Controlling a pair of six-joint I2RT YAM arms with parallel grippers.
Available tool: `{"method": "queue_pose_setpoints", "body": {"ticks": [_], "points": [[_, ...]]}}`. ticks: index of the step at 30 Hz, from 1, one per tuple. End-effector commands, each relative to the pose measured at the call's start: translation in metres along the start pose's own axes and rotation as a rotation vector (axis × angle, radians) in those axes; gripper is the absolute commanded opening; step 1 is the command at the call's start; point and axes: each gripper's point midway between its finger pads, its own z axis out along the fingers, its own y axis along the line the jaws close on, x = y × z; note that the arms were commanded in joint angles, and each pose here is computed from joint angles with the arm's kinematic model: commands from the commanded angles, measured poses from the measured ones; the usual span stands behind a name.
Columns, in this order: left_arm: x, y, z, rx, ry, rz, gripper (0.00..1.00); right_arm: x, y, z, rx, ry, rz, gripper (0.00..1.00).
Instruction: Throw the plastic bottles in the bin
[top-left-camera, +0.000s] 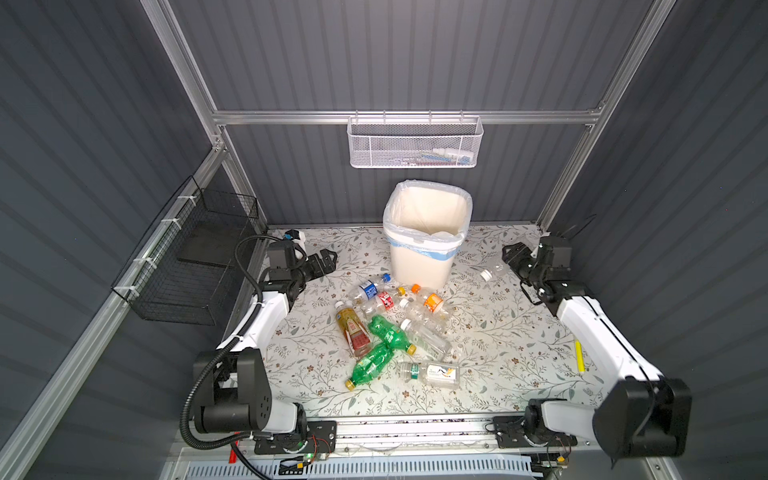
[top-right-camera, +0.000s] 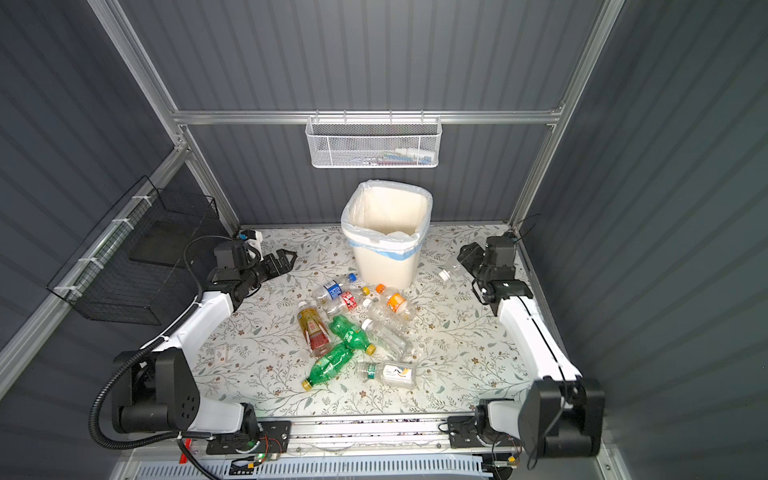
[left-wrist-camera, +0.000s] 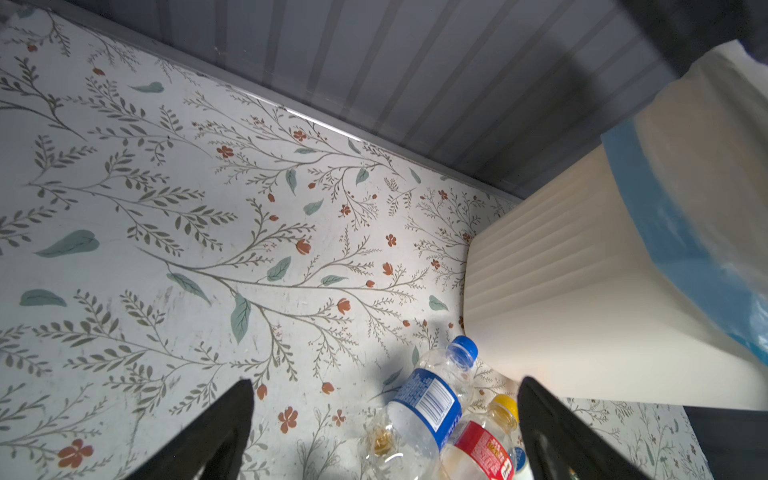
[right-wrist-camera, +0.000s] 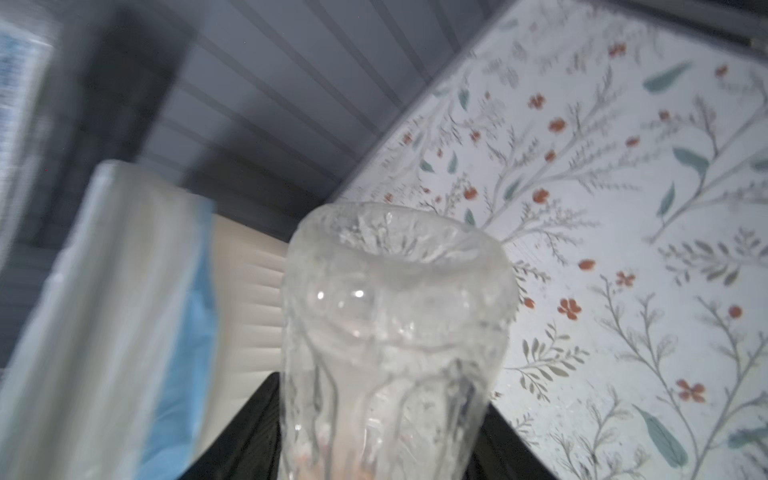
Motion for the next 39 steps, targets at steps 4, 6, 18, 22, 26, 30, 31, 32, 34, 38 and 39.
{"method": "queue_pose_setpoints", "body": {"ticks": [4,6,18,22,26,30,31,32,34,38,39], "points": [[-0.002,-0.006,-0.011,0.031,-0.028,0.002,0.99,-0.063,0.063,-0.103,-0.247,-0.383,-0.343,0.61],[-0.002,-0.015,-0.013,0.08,-0.033,0.016,0.99,-0.076,0.078,-0.144,-0.326,-0.545,-0.406,0.61],[0.001,-0.027,-0.035,0.141,-0.116,0.038,0.98,-0.131,0.134,-0.28,-0.636,-1.099,-0.387,0.6],[0.008,-0.027,-0.047,0.124,-0.119,0.046,0.97,-0.148,0.197,-0.231,-0.789,-0.89,-0.402,0.6],[0.026,-0.022,-0.057,0.074,-0.065,0.045,0.97,-0.107,0.277,-0.126,-0.746,-0.329,-0.583,0.65],[0.046,-0.018,-0.071,0.023,-0.009,0.048,0.98,-0.074,0.262,-0.053,-0.519,-0.018,-0.611,0.99],[0.051,-0.019,-0.076,0.012,0.004,0.051,0.99,-0.077,0.255,-0.047,-0.486,-0.048,-0.601,0.99],[0.055,-0.02,-0.081,0.002,0.011,0.053,0.99,-0.084,0.248,-0.049,-0.461,-0.101,-0.579,0.99],[0.063,-0.022,-0.089,-0.015,0.038,0.045,1.0,-0.101,0.237,-0.059,-0.456,-0.18,-0.522,0.99],[0.084,-0.028,-0.096,-0.056,0.107,0.029,0.99,-0.122,0.204,-0.074,-0.415,-0.243,-0.423,0.99],[0.093,-0.03,-0.095,-0.061,0.135,0.023,0.99,-0.125,0.191,-0.076,-0.395,-0.255,-0.394,0.99]]}}
